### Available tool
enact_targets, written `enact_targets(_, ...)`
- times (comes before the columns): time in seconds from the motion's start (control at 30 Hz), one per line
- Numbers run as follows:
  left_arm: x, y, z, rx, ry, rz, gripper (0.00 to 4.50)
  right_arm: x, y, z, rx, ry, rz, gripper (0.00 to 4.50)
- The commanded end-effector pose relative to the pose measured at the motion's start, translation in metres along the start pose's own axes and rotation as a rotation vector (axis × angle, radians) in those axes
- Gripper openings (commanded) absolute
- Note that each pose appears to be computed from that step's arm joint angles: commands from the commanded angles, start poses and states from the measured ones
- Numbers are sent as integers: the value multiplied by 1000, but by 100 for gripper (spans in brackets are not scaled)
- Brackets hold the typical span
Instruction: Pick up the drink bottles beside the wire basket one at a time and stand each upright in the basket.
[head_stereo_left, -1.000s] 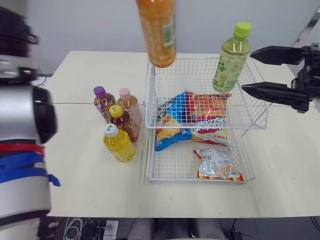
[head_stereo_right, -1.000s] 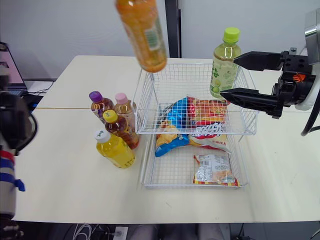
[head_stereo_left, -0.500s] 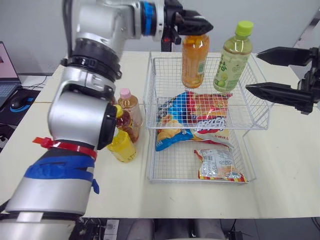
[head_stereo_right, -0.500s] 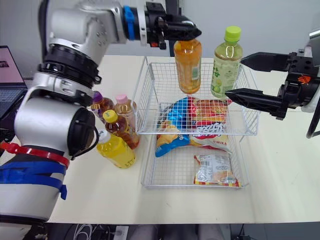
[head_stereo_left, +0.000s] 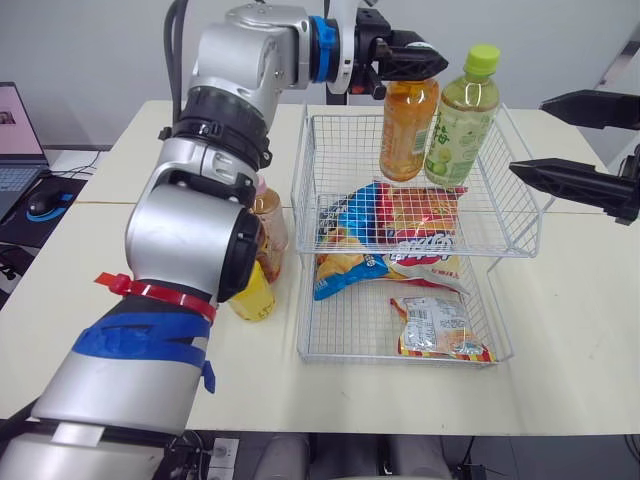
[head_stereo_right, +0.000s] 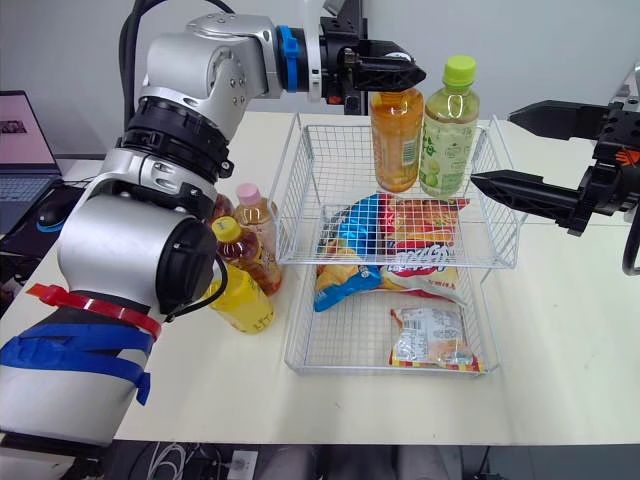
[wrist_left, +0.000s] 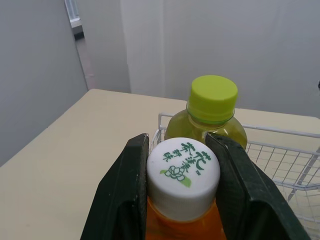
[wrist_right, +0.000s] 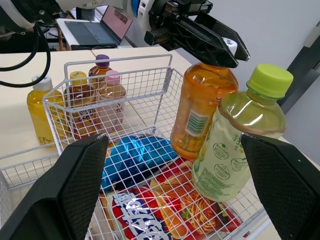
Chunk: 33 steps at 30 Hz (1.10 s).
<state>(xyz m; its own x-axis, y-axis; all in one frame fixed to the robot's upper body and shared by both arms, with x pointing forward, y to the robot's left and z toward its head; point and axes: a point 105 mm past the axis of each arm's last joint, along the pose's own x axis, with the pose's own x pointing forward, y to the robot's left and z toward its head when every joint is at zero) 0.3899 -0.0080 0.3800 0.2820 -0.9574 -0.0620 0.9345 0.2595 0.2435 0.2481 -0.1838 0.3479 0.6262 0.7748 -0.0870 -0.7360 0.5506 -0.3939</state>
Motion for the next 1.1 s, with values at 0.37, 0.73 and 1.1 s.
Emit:
enact_targets(0.37, -4, -3, 34, 74, -64, -4, 428, -6, -4, 17, -61, -53, -54, 450)
enact_targets(0.73, -47, 0, 60, 161, -92, 8, 446, -9, -7, 17, -69, -59, -91, 450)
enact_targets(1.1, -138, 14, 79, 201, -166, 304, 446, -11, -8, 16, -113, -49, -86, 450)
